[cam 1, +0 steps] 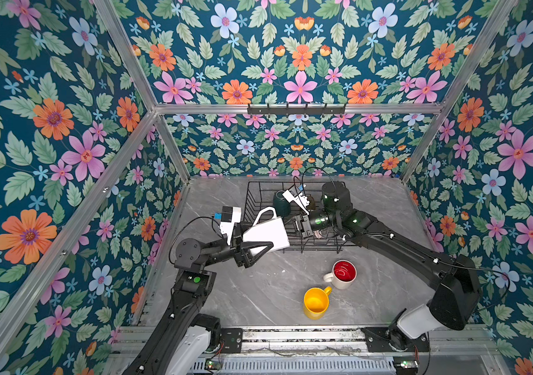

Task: Load the cups into the dish rack
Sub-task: 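Grasp the cream mug's closed end with the left gripper, holding with right, then open the right gripper and withdraw it while the left holds the mug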

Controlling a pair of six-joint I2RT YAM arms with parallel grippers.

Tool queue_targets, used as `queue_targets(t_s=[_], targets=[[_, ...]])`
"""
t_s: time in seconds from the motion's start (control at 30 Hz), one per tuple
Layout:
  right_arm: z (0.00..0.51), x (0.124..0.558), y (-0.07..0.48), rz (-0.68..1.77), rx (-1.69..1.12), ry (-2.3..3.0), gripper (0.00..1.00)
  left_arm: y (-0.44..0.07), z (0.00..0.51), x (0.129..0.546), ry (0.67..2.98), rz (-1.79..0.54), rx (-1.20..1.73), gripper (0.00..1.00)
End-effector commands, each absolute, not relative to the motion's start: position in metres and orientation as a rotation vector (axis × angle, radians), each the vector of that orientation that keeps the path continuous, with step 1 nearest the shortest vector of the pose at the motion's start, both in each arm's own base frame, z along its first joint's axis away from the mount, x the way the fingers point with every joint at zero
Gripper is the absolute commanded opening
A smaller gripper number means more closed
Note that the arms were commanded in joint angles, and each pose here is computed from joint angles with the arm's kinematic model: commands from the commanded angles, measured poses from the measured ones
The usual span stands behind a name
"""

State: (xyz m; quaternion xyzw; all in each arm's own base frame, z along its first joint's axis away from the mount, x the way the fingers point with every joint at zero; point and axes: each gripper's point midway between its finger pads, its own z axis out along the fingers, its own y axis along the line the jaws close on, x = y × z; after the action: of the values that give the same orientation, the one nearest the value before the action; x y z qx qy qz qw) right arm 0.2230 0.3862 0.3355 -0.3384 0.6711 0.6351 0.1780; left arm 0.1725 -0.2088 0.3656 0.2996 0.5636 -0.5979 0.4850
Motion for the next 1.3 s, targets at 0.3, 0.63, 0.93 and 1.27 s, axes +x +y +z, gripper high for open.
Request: queue_targets(t_s=[0.3,0.63,0.93,1.27], targets=[[0.334,0.238,0.386,1.697,-0.875,1.901,0.26,-0.204,0.384,0.174,1.336,-1.336,0.721,0.0],[0.335,0.249,0.367,1.613,-0.761,1.938,0.56,-0.196,0.39,0.189,1.388,-1.208,0.656,0.0],[0.317,0.283,0.287,1.148,-0.39,2.043,0.83,-0.18,0.382,0.228,1.573,-0.947,0.551,0.0],[0.324,0.278,0.217,0.865,-0.167,1.979,0.97,-0.161,0.354,0.295,1.86,-0.698,0.388,0.0]])
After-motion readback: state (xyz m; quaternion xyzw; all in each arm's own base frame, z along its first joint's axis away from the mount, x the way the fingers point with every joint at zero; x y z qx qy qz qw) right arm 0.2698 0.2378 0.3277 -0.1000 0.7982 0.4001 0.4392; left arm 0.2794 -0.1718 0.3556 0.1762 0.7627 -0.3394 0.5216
